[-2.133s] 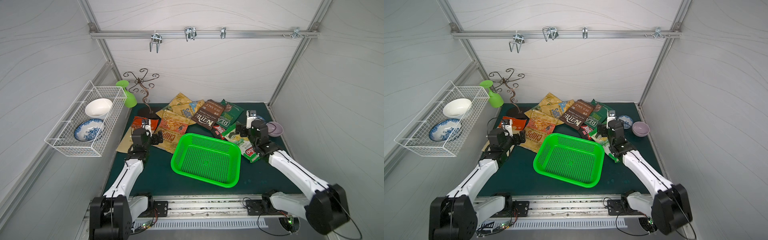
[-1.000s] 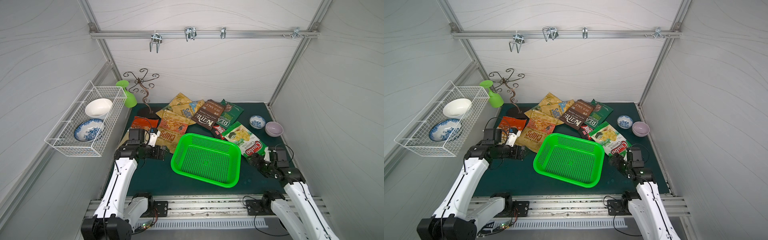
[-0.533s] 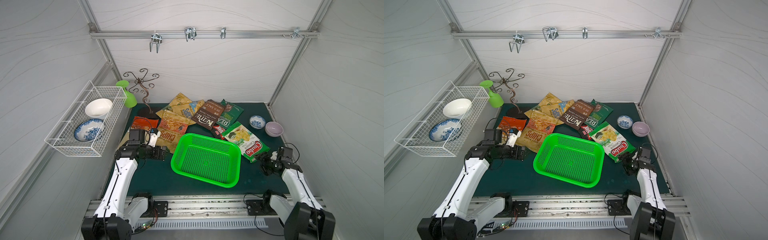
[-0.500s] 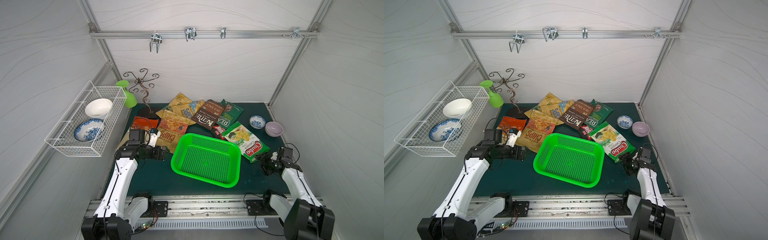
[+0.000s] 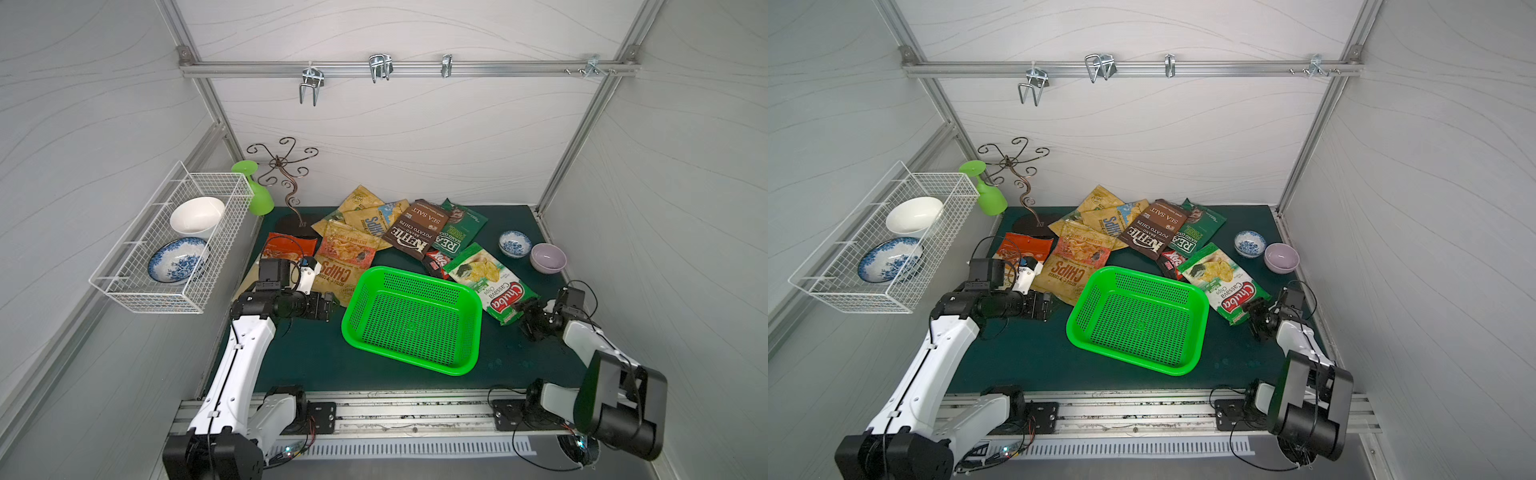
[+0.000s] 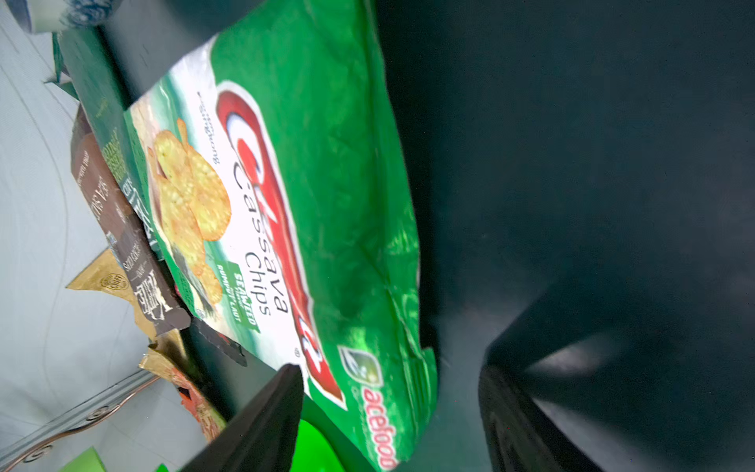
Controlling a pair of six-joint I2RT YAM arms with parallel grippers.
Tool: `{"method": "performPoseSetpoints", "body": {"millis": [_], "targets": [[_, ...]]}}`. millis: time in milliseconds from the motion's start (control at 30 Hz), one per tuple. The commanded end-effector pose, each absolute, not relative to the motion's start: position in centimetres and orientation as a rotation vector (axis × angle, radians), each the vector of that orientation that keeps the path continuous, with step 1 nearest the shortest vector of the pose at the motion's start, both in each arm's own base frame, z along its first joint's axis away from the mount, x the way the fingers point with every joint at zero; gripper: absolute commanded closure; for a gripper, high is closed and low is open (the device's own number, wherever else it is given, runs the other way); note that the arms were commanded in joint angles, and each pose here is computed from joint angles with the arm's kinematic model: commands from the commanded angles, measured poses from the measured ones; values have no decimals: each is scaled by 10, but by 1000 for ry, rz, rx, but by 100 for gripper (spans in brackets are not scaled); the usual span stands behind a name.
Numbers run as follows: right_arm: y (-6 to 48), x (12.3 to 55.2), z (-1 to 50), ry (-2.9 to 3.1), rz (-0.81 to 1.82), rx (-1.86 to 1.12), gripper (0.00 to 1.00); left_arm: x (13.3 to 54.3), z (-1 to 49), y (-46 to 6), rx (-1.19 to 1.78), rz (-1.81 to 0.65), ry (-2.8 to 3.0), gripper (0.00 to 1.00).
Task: Put the potato chips into the basket
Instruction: Pick up the potato chip from the center of the board.
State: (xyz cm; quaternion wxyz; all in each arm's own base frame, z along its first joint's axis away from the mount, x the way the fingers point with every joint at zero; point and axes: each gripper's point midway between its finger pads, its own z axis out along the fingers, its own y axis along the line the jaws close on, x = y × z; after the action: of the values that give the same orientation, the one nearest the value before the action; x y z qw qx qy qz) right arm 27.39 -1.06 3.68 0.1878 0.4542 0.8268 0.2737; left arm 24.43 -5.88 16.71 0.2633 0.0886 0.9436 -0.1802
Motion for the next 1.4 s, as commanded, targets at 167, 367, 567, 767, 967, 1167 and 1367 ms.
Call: {"method": "performPoseSetpoints", "body": {"millis": [167, 367, 567, 767, 967, 1167, 1367], "targets": [[-12, 291, 27, 2300, 822, 1287, 37, 251, 172, -60, 257, -489, 2512, 2], [-15, 297, 30, 2292, 801, 1234, 39, 251, 172, -60, 255, -485, 2515, 2], [-12, 301, 30, 2296, 843, 1214, 56, 251, 171, -59, 255, -482, 2515, 2], [-12, 300, 45, 2288, 826, 1164, 86, 252, 170, -57, 250, -463, 2518, 2], [-16, 297, 77, 2265, 772, 1080, 94, 253, 168, -56, 244, -455, 2526, 2], [-12, 294, 121, 2225, 755, 972, 98, 254, 167, -55, 242, -452, 2529, 2], [-5, 285, 164, 2175, 734, 886, 99, 254, 165, -55, 238, -451, 2538, 2]]}}
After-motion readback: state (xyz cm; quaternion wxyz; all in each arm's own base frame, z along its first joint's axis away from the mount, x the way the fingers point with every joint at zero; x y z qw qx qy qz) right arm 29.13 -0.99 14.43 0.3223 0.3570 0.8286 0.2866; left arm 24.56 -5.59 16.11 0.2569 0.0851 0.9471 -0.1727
